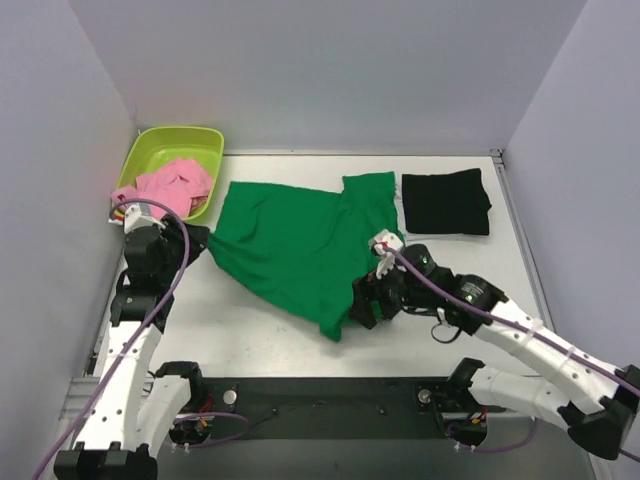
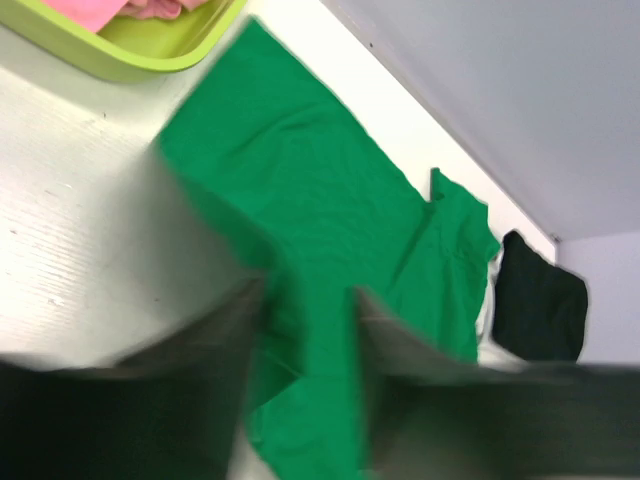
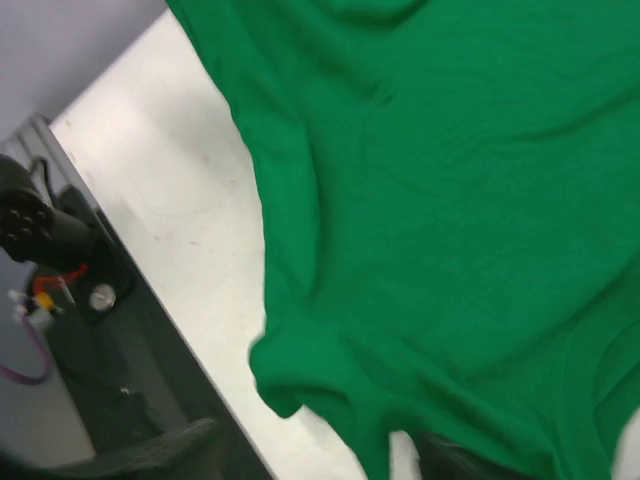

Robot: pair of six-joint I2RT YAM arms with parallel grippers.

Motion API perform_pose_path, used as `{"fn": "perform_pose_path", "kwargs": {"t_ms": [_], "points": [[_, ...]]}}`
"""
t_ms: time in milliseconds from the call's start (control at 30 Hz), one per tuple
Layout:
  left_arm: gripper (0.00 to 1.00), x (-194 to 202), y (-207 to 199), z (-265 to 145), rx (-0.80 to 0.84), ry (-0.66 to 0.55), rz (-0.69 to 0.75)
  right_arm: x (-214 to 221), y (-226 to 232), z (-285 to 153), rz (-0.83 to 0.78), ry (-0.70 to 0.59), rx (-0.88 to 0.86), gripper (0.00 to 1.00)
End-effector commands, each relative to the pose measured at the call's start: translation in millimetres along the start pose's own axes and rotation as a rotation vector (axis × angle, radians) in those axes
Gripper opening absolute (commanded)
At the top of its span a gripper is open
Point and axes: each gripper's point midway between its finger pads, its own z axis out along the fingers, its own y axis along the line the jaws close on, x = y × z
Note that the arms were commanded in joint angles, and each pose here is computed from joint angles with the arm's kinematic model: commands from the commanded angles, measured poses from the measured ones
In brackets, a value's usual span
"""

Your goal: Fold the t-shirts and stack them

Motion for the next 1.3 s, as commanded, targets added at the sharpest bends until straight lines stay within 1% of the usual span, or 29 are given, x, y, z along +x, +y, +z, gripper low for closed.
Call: {"fn": "perform_pose_path", "kwargs": {"t_ms": [0,33,100,167,233,267,300,333,433,467,500,567,600,633,667,700,733,767,833,867,900,933,967,1000,1067,1100,1167,1267], "points": [[0.79,-15.2,-3.8,-27.0,-0.047,-0.077,0.059,-4.6,8.8,-37.1,-0.023,-0.144,0.074,1.0],[0.89,-18.7,-8.9,-29.1,-0.031,-0.084,0.063,-10.1,5.5,-40.3,0.002,-0.184,0.096,1.0],[0.9,-18.6,-14.7,-27.7,-0.009,-0.074,0.071,-16.7,0.0,-44.2,0.028,-0.221,0.133,1.0],[0.9,-14.5,-19.3,-22.5,0.006,-0.042,0.07,-15.9,-9.0,-41.2,0.05,-0.21,0.19,1.0],[0.91,-11.1,-19.2,-17.8,0.011,-0.029,0.068,-9.1,-17.0,-32.6,0.061,-0.177,0.23,1.0],[0.91,-8.4,-20.4,-16.7,0.023,-0.019,0.064,-5.7,-27.2,-29.7,0.086,-0.177,0.284,1.0],[0.91,-7.3,-20.9,-15.6,0.031,-0.018,0.063,0.3,-32.7,-22.9,0.091,-0.151,0.311,1.0],[0.91,-5.8,-22.1,-13.4,0.043,-0.017,0.063,-0.1,-36.7,-17.7,0.095,-0.156,0.328,1.0],[0.92,5.2,-13.5,-3.4,0.022,0.014,0.058,10.7,-54.7,3.7,0.147,-0.109,0.389,1.0],[0.92,16.3,-10.7,-0.1,0.028,0.052,0.053,13.6,-61.4,9.9,0.174,-0.099,0.408,1.0],[0.92,23.9,-5.8,5.2,0.015,0.076,0.05,25.9,-66.0,23.7,0.201,-0.05,0.414,1.0],[0.92,34.6,-2.9,12.7,0.01,0.098,0.053,28.0,-76.7,37.5,0.252,-0.039,0.436,1.0],[0.91,46.6,7.0,20.2,-0.023,0.131,0.058,37.7,-82.0,49.4,0.275,0.006,0.452,1.0],[0.91,55.4,6.8,23.8,-0.022,0.152,0.068,35.7,-84.0,56.4,0.289,0.004,0.451,0.99],[0.91,61.9,9.0,27.8,-0.031,0.17,0.08,42.4,-88.0,66.1,0.296,0.038,0.464,0.99],[0.91,74.0,15.3,36.1,-0.057,0.211,0.093,42.7,-89.0,71.5,0.302,0.043,0.464,0.99],[0.91,84.6,12.3,40.2,-0.052,0.243,0.114,34.8,-89.0,76.5,0.307,0.025,0.459,0.99],[0.91,91.5,13.9,44.7,-0.062,0.269,0.126,37.6,-93.3,83.8,0.305,0.048,0.476,0.99],[0.9,109.1,18.2,58.8,-0.098,0.334,0.149,26.2,-97.9,89.9,0.304,0.04,0.496,0.99],[0.9,115.8,17.4,63.0,-0.103,0.355,0.156,28.4,-102.6,96.3,0.304,0.061,0.509,0.98],[0.89,123.6,26.8,72.1,-0.144,0.37,0.166,26.1,-105.5,99.2,0.305,0.061,0.519,0.98],[0.89,123.3,26.1,77.7,-0.155,0.366,0.163,15.3,-105.5,102.0,0.296,0.047,0.518,0.98],[0.89,125.8,25.7,81.8,-0.157,0.368,0.166,16.0,-112.3,105.7,0.293,0.057,0.546,0.98],[0.89,129.1,29.9,88.5,-0.178,0.375,0.167,10.5,-115.5,106.4,0.289,0.048,0.558,0.98],[0.89,122.9,23.4,99.2,-0.176,0.354,0.169,-4.0,-124.7,108.2,0.283,0.026,0.585,0.97],[0.89,126.4,27.2,106.0,-0.197,0.366,0.175,-7.8,-126.8,110.2,0.281,0.024,0.587,0.97],[0.89,118.9,18.7,118.5,-0.2,0.352,0.181,-18.5,-131.0,117.2,0.275,0.027,0.582,0.97],[0.89,127.9,26.7,138.8,-0.245,0.377,0.19,-22.1,-141.7,127.4,0.276,0.052,0.594,0.96]]}}
